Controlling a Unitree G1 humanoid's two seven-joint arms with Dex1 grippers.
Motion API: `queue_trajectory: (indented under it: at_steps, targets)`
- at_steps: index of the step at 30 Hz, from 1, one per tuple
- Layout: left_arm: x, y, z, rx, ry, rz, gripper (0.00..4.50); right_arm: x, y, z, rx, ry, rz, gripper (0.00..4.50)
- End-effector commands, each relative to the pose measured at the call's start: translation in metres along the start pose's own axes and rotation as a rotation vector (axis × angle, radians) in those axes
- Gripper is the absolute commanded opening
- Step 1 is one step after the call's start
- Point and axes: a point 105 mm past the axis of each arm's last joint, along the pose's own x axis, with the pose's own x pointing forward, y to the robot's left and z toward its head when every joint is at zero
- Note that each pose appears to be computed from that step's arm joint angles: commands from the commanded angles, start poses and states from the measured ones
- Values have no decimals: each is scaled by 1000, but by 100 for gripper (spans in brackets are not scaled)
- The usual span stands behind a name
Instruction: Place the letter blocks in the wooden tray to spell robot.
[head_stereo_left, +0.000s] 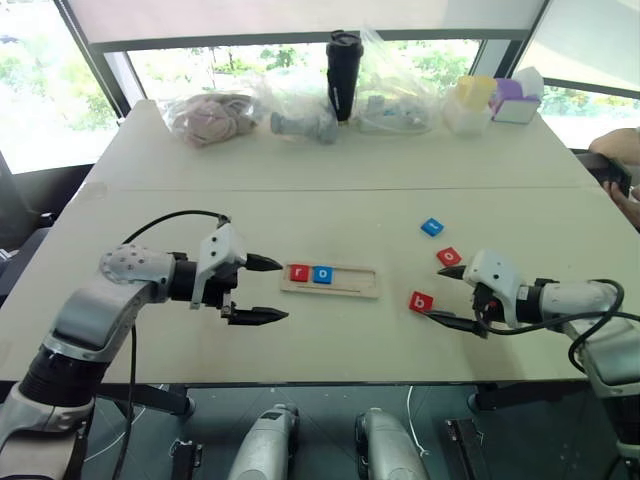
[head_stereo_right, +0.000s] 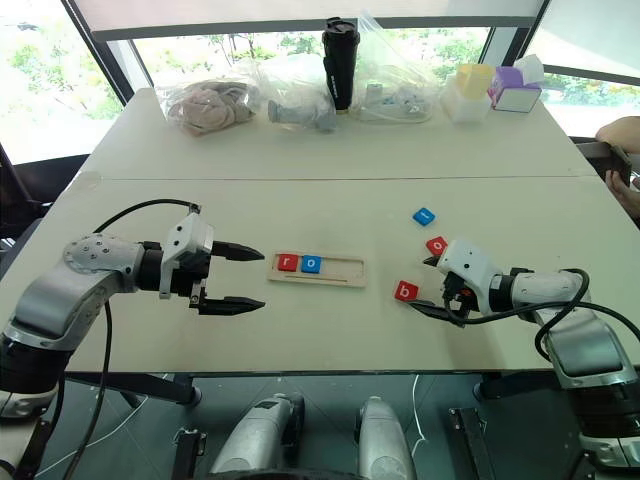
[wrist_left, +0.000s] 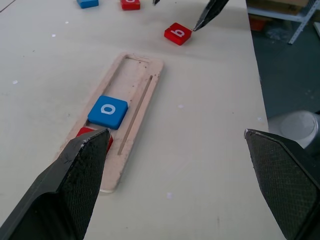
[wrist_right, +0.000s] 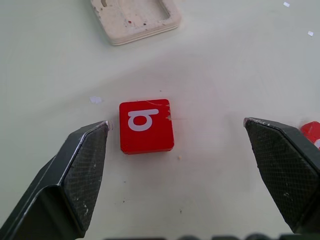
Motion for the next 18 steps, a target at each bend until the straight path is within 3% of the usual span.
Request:
queue_trajectory:
  at_steps: [1,12,14,18]
  targets:
    - [-3,3,5,38,-5,16,450,-6,-2,-1,9,-20,-8,447]
    - [-3,3,2,43,4,34,450,13,3,-10,52,-43,11,447]
    - [-4,3,1,42,6,38,450,15,3,-11,55,-45,11,365]
    - [-8,4,0,41,14,53,450,17,4,-9,58,-53,22,158]
